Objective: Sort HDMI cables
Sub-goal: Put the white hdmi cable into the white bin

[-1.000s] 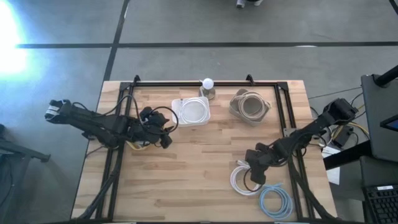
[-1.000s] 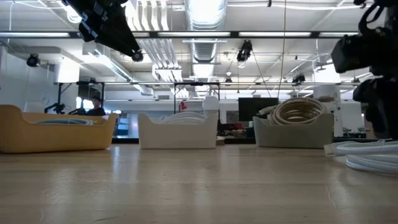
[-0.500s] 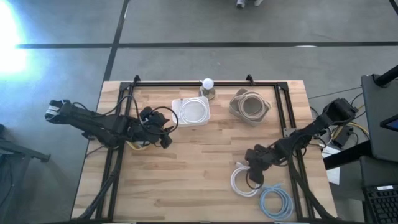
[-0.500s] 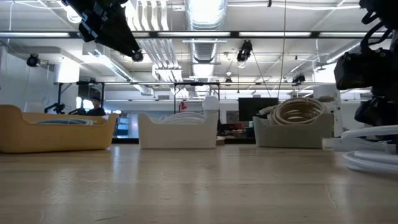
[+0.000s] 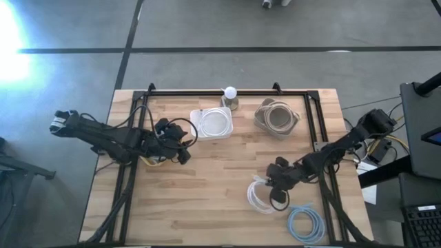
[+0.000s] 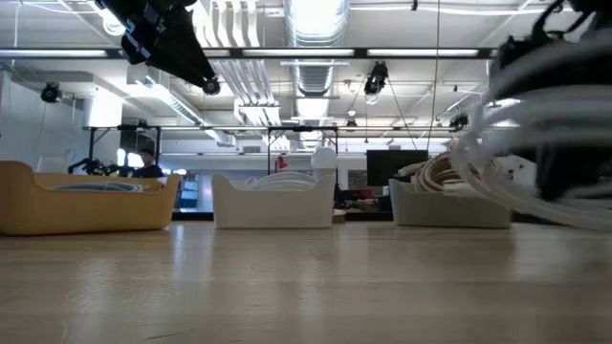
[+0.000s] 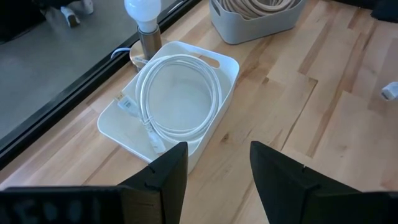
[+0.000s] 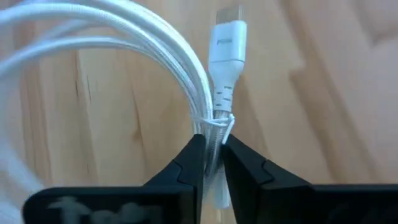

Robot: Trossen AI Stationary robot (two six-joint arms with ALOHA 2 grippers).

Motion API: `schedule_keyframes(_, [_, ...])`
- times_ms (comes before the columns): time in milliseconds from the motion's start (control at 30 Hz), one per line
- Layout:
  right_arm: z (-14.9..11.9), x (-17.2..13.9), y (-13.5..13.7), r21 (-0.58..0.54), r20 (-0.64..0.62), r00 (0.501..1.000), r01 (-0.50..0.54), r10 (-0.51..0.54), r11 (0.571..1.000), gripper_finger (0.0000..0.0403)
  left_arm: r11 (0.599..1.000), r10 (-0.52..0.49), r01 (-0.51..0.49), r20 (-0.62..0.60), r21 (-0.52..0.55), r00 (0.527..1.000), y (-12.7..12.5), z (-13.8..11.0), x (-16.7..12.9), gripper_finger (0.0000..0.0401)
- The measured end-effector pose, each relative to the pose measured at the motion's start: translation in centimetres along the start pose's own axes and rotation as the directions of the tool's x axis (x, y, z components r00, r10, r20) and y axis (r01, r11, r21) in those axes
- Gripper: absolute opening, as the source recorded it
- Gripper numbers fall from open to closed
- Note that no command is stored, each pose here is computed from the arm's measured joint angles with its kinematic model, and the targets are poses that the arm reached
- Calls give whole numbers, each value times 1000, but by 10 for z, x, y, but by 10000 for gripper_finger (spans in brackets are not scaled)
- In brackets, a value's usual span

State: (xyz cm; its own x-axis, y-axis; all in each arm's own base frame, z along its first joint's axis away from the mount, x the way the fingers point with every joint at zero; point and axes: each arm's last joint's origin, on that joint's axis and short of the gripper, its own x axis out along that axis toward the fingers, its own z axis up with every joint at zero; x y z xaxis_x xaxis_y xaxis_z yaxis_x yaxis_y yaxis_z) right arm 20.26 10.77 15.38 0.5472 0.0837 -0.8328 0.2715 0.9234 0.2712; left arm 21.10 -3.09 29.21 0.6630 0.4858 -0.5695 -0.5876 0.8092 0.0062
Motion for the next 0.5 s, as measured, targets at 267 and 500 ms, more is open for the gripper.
schedule_keyframes(267, [47,-14,2,-72,296,937,217,-187,973,24,1000,2,-2,2,5,1000,0,0,0,179])
schedule_keyframes(500, [105,-37,-9,-29,542,728,516,-421,856,19,1000,6,-6,5,25,1000,0,0,0,179])
